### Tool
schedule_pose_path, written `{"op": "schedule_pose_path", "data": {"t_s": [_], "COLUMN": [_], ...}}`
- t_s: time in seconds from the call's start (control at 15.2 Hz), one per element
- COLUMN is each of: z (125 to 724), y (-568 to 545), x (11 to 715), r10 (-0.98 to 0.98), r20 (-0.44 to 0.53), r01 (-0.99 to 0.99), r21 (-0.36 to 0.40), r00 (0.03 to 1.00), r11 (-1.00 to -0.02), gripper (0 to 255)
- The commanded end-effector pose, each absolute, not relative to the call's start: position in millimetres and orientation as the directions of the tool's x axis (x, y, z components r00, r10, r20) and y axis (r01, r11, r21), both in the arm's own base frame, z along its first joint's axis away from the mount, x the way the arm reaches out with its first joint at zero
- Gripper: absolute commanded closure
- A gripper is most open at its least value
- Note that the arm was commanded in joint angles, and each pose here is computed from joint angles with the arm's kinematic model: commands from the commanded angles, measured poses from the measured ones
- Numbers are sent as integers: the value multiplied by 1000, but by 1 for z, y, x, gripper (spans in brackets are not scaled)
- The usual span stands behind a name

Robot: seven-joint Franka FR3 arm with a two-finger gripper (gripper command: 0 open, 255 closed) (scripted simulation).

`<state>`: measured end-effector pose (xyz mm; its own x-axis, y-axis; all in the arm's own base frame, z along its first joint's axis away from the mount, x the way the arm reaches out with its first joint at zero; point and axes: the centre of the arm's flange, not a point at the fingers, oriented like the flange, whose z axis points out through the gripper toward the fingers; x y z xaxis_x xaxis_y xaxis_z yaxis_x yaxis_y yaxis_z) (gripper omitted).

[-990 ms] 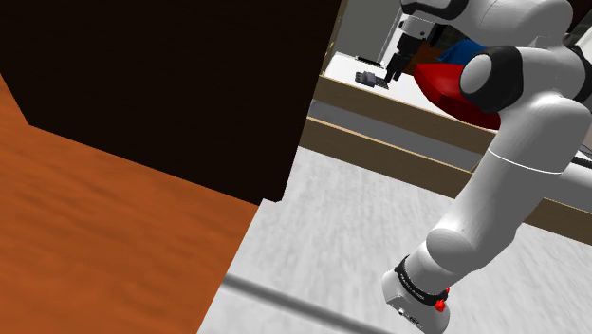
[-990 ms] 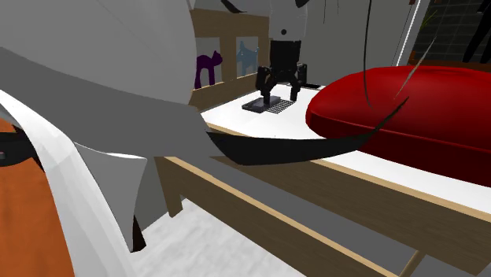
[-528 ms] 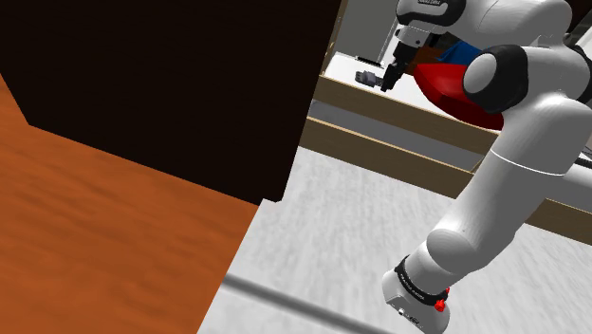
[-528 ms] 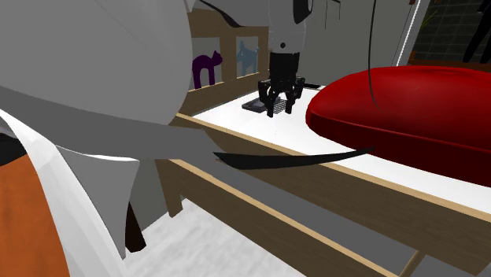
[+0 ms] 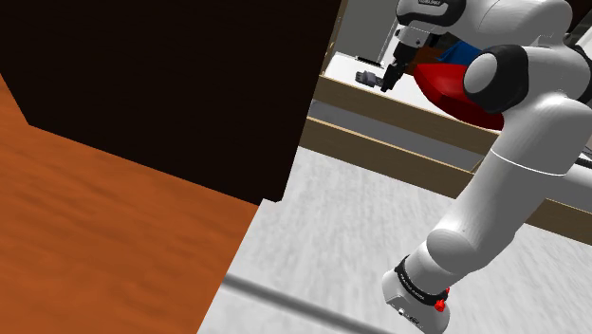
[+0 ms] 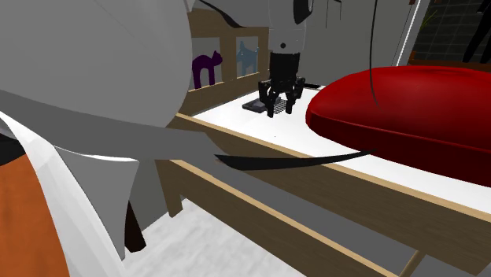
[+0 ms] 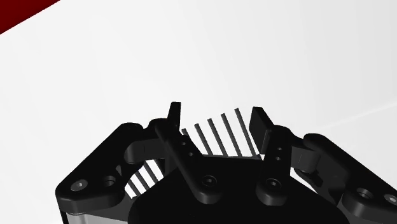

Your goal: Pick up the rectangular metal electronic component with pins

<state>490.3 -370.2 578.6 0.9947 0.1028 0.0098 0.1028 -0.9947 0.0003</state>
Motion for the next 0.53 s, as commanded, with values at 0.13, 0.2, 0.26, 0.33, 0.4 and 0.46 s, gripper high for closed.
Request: {"op": "schedule_pose_path", "data": {"t_s": [0.13, 0.2, 0.26, 0.33, 0.4, 0.46], "z": [588, 594, 599, 604, 609, 615], "y": [-370, -370, -370, -370, -370, -370], "x": [491, 491, 491, 491, 491, 491], "r10": [104, 104, 104, 104, 104, 104], "r20": [9, 9, 9, 9, 9, 9], "r01": [104, 104, 104, 104, 104, 104], "r21": [0, 0, 0, 0, 0, 0], "r00": [995, 995, 995, 995, 995, 995], "r11": [-995, -995, -995, -995, -995, -995], "gripper": [255, 255, 255, 255, 255, 255]}}
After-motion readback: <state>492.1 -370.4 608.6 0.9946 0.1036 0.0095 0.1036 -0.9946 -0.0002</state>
